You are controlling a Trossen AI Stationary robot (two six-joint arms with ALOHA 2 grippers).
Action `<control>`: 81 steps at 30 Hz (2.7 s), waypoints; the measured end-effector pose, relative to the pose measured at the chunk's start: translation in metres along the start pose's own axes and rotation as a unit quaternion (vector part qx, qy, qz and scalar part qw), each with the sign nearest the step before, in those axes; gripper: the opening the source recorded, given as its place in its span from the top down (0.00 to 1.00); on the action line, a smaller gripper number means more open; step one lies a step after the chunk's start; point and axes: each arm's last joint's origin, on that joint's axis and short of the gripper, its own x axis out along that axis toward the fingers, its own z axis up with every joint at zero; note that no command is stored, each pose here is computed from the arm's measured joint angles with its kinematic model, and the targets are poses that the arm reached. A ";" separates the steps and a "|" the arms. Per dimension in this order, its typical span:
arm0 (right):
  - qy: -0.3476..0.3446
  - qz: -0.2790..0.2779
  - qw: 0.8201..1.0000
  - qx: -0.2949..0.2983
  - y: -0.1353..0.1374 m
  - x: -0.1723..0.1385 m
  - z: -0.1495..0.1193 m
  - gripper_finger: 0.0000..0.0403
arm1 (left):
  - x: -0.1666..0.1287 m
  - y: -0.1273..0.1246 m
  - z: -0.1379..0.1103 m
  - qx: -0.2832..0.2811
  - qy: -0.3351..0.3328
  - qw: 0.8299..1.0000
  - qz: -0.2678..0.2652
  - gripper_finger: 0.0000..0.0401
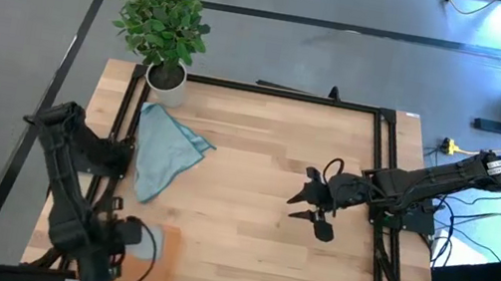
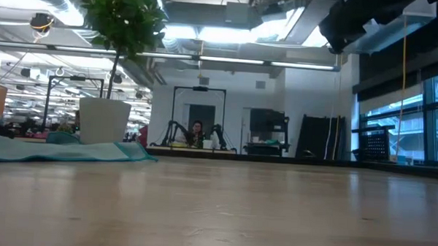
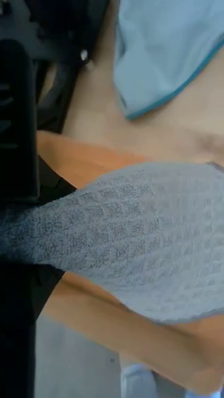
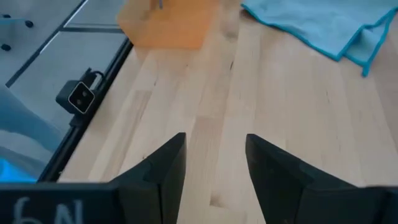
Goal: Roll microfiber towels into tight, uniform cylinder then place into a basket
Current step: Put the rolled gray microfiber towel into the orange bin
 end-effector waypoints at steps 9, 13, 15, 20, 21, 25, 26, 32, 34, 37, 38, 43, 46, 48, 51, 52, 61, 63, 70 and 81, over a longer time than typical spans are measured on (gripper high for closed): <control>-0.014 -0.007 1.000 0.013 0.000 0.000 0.002 0.58 | 0.047 -0.012 -0.019 0.018 -0.016 0.999 -0.047 0.90; -0.016 -0.022 1.000 0.014 -0.001 0.000 0.003 0.58 | 0.071 -0.006 -0.020 0.027 -0.017 0.999 -0.030 0.90; -0.016 -0.023 1.000 0.014 -0.001 0.000 0.003 0.58 | 0.083 -0.002 -0.019 0.025 -0.016 0.999 -0.027 0.90; -0.016 -0.023 1.000 0.014 -0.001 0.000 0.003 0.58 | 0.107 0.006 -0.013 0.002 -0.046 0.999 -0.018 0.90; -0.016 -0.023 1.000 0.015 -0.001 0.000 0.003 0.58 | 0.110 0.008 -0.012 -0.004 -0.047 0.999 -0.015 0.90; -0.016 -0.023 0.999 0.015 -0.001 0.000 0.003 0.58 | 0.120 0.017 -0.011 -0.010 -0.042 0.999 0.008 0.90; -0.016 -0.023 0.999 0.015 -0.001 0.000 0.002 0.58 | 0.122 0.018 -0.010 -0.011 -0.041 0.999 0.011 0.90; -0.013 -0.008 1.000 0.026 0.000 0.000 0.002 0.58 | 0.132 0.024 -0.011 -0.013 -0.039 0.999 0.018 0.90; -0.010 0.011 1.000 0.025 0.001 0.000 0.002 0.58 | 0.134 0.025 -0.012 -0.013 -0.039 0.999 0.019 0.90; -0.005 0.040 0.999 0.024 0.003 0.000 0.002 0.58 | 0.136 0.026 -0.012 -0.013 -0.039 0.999 0.020 0.90; -0.004 0.045 0.999 0.024 0.003 0.000 0.002 0.58 | 0.136 0.027 -0.013 -0.013 -0.038 0.999 0.021 0.90; -0.003 0.045 0.999 0.026 0.003 0.000 0.002 0.58 | 0.140 0.030 -0.014 -0.012 -0.036 0.999 0.029 0.90; -0.004 0.043 0.999 0.027 0.003 0.000 0.002 0.58 | 0.140 0.030 -0.014 -0.012 -0.036 0.999 0.029 0.90; -0.004 0.043 0.999 0.027 0.003 0.000 0.002 0.58 | 0.140 0.030 -0.014 -0.012 -0.036 0.999 0.029 0.88; -0.004 0.043 0.999 0.028 0.003 0.000 0.002 0.58 | 0.140 0.030 -0.014 -0.013 -0.035 0.999 0.028 0.83; -0.004 0.043 0.999 0.028 0.003 0.000 0.002 0.58 | 0.140 0.030 -0.014 -0.013 -0.035 0.999 0.028 0.81; -0.004 0.042 0.999 0.028 0.003 0.000 0.002 0.58 | 0.140 0.030 -0.014 -0.013 -0.035 0.999 0.028 0.69; -0.004 0.042 0.999 0.028 0.003 0.000 0.002 0.58 | 0.140 0.030 -0.014 -0.013 -0.026 0.999 0.026 0.68; -0.004 0.042 0.999 0.028 0.003 0.000 0.002 0.58 | 0.140 0.029 -0.017 -0.029 0.025 0.999 0.013 0.68; -0.004 0.042 0.999 0.030 0.003 0.000 0.002 0.58 | 0.140 0.030 -0.014 -0.009 0.026 1.000 0.014 0.71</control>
